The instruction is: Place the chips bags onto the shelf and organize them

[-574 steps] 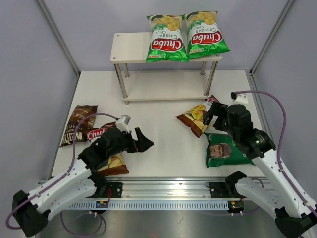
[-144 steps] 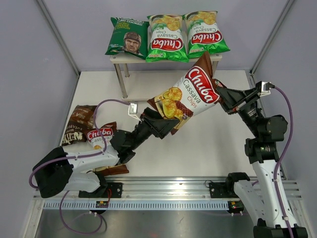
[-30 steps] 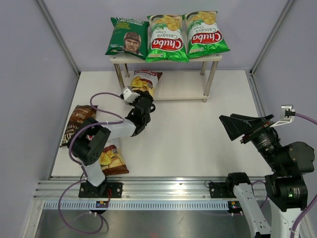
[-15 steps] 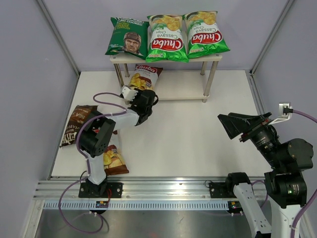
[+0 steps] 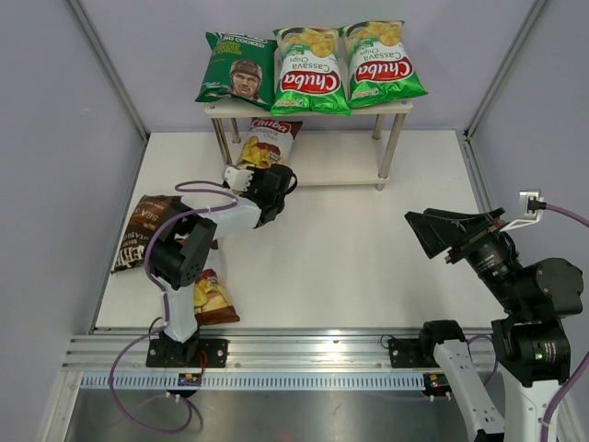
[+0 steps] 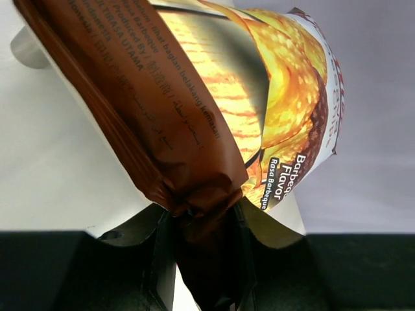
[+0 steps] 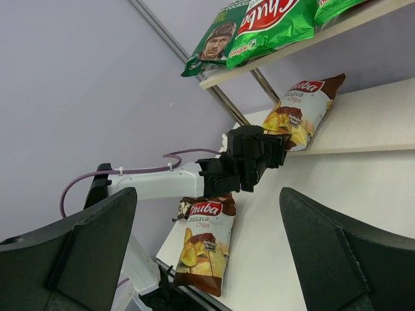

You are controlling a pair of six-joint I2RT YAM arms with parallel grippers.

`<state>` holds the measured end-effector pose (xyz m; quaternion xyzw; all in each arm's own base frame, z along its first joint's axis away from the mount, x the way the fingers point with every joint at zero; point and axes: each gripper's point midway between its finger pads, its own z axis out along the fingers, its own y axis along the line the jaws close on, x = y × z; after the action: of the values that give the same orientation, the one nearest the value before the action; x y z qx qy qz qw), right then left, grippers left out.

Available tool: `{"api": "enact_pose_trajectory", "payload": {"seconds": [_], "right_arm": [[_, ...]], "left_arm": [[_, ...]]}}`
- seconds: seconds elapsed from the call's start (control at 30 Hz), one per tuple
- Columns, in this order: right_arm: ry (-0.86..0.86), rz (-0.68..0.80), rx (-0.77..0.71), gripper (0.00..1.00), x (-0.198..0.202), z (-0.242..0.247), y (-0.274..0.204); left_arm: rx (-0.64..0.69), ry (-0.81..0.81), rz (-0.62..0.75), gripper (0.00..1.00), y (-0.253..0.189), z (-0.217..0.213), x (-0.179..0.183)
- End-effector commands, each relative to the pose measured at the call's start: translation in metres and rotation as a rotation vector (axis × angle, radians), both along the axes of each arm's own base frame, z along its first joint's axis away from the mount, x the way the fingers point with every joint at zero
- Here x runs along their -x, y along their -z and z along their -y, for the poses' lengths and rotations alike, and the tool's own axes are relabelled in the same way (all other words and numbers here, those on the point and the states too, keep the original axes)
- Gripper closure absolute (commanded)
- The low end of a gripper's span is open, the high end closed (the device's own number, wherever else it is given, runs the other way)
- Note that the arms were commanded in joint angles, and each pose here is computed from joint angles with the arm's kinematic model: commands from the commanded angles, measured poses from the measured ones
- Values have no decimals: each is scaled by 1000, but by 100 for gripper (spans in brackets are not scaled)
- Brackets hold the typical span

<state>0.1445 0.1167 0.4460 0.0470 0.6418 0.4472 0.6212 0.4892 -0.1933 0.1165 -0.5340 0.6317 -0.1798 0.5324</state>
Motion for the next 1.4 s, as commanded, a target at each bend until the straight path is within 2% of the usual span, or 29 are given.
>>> {"api": "enact_pose_trajectory", "payload": {"seconds": [0.0, 0.27, 0.4, 0.63, 0.77, 1.3, 1.37], "right_arm": [[-46, 42, -13, 1, 8, -6, -13], [-101, 57, -28, 1, 17, -13, -20], [-128, 50, -29, 1, 19, -16, -16], [-159, 57, -18, 1, 25, -20, -19], [-182, 56, -11, 0, 26, -23, -19], [-195, 50, -7, 0, 24, -26, -19], [-197, 50, -10, 1, 23, -27, -20]], "left_arm": [[-8, -109, -6, 100, 1, -20, 5], [76, -156, -2, 100, 9, -14, 3], [110, -173, 36, 100, -7, -3, -4], [107, -221, 66, 100, -24, 0, -7], [35, -277, 69, 100, -33, -15, -5], [5, -394, 62, 100, -33, -40, -2], [8, -396, 56, 98, -31, -43, -4]]}}
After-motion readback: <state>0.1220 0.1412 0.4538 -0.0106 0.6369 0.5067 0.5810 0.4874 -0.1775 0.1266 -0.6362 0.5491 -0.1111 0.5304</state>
